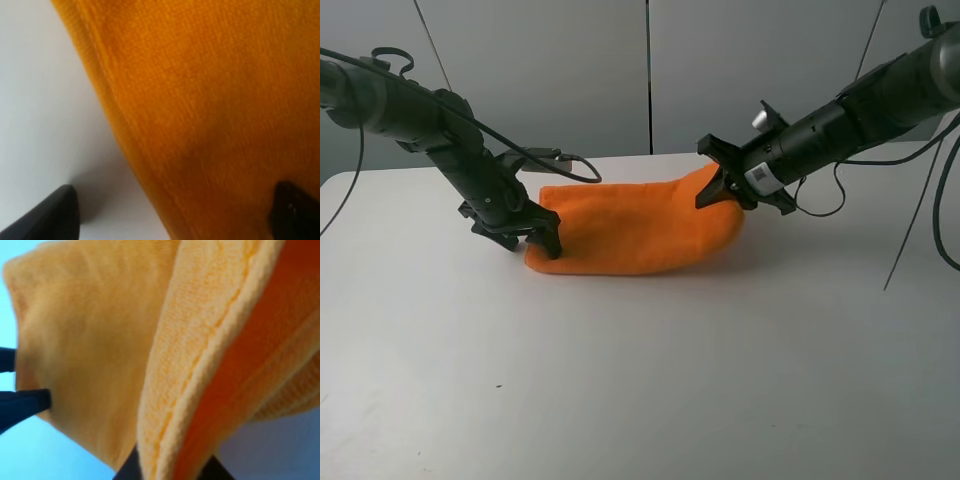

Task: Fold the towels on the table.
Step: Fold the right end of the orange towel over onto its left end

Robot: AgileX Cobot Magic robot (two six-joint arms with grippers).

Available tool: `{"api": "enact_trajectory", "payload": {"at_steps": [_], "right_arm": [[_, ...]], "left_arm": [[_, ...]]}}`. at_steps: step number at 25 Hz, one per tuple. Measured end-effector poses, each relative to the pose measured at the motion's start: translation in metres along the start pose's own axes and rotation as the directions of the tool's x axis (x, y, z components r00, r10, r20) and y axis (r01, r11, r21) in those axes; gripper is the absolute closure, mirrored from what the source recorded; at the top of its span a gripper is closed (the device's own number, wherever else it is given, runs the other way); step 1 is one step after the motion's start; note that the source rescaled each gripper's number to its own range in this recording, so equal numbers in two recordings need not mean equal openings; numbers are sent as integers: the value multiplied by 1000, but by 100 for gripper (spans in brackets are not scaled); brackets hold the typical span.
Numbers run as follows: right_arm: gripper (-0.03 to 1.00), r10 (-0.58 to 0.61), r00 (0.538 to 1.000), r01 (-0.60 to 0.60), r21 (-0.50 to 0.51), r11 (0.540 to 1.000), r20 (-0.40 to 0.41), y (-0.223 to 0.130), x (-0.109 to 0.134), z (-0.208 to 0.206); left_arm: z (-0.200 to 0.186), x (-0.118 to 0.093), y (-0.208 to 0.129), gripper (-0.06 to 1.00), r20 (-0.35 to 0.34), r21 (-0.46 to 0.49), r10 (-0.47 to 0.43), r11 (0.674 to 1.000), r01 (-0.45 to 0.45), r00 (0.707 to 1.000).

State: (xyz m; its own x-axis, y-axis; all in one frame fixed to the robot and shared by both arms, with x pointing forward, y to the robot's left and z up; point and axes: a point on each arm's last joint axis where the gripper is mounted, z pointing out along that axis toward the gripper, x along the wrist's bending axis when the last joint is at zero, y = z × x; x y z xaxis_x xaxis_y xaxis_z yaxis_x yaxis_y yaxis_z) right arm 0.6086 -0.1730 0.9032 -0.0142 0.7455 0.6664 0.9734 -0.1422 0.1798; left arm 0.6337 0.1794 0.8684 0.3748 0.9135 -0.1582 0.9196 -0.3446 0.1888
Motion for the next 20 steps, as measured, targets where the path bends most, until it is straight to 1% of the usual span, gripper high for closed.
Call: {"api": "enact_trajectory", "payload": {"at_steps": [3,8,10,15,18,20], "right_arm": [[92,14,999,-13,7,1000,-31,-1,3,0],[92,47,991,-48,-5,999,-122,1,12,0],[92,31,990,-32,-8,999,-137,0,20,3],[92,-35,983,36,7,999,-181,1,52,21],[92,-49,979,55,22,998,-196,3,61,37],[92,-32,978,39,33,999,-206,3,62,47]], "left_arm": [[0,0,0,-5,-3,-5,0,1000,0,1000],[0,0,1,-5,-5,-9,-1,1000,1,1000],[0,0,1,-5,-5,-9,-1,1000,1,1000],[0,0,1,-5,-5,-9,-1,1000,1,1000],[0,0,1,-5,-5,-9,-1,1000,1,1000],[0,0,1,-5,-5,-9,-3,1000,3,1000]]}}
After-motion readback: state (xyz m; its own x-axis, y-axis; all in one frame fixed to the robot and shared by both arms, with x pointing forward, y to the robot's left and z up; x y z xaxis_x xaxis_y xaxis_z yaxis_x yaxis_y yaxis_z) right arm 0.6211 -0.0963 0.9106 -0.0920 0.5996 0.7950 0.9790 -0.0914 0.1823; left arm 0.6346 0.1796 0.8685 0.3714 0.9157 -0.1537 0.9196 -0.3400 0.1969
